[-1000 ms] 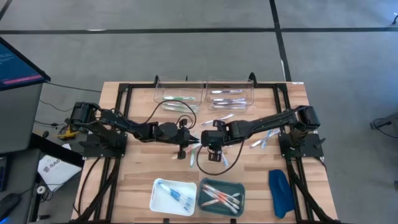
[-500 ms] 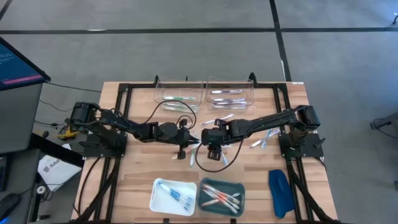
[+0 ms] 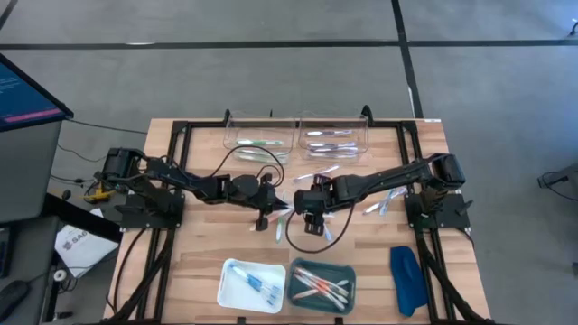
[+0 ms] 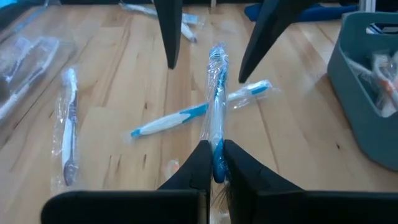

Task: Pick & Place Toothbrushes
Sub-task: Put the blue toothbrush into the white bin

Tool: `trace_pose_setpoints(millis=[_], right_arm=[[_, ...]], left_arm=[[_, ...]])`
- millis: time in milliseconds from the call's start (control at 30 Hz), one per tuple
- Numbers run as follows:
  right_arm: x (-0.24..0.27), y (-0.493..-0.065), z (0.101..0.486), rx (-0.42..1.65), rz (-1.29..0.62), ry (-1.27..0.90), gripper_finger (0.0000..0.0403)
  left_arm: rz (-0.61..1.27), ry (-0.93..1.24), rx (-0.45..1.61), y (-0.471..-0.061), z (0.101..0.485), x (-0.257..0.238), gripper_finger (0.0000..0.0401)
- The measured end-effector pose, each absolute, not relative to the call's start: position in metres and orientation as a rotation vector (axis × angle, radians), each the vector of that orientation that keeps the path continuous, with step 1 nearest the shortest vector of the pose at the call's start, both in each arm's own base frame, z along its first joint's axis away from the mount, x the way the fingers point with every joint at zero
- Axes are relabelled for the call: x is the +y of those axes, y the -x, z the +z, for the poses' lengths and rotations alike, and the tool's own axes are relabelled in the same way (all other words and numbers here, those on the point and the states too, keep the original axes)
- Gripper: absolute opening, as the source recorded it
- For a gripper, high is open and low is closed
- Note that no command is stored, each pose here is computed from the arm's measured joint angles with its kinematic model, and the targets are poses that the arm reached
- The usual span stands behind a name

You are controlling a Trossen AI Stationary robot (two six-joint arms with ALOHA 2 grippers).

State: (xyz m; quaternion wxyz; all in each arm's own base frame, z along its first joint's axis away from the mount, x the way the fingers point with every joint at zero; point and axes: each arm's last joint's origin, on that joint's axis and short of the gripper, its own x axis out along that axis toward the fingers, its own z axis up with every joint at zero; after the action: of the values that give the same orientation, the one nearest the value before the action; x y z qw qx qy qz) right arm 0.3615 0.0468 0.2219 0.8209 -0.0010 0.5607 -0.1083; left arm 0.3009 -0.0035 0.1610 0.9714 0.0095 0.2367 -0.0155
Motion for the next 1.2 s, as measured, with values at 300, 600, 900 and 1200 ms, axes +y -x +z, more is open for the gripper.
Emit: trace_pose_setpoints(millis=[300,600,900,1200], right_arm=[[0.055,-0.353,0.214,1.268,-0.184,-0.052,0.0255],[0.049,-0.348,0.209,1.324,-0.237,-0.084,0.0255],[0.053,-0.347,0.209,1.325,-0.229,-0.080,0.0247],[0.057,-0.347,0.209,1.324,-0.200,-0.062,0.0143]], left_arm=[[-0.036,-0.009,0.482,-0.301,0.161,-0.001,0.0012],[-0.086,0.021,0.466,-0.301,0.162,-0.002,0.0012],[-0.100,0.025,0.458,-0.302,0.163,-0.003,0.0012],[-0.093,0.027,0.448,-0.302,0.164,-0.003,0.0012]])
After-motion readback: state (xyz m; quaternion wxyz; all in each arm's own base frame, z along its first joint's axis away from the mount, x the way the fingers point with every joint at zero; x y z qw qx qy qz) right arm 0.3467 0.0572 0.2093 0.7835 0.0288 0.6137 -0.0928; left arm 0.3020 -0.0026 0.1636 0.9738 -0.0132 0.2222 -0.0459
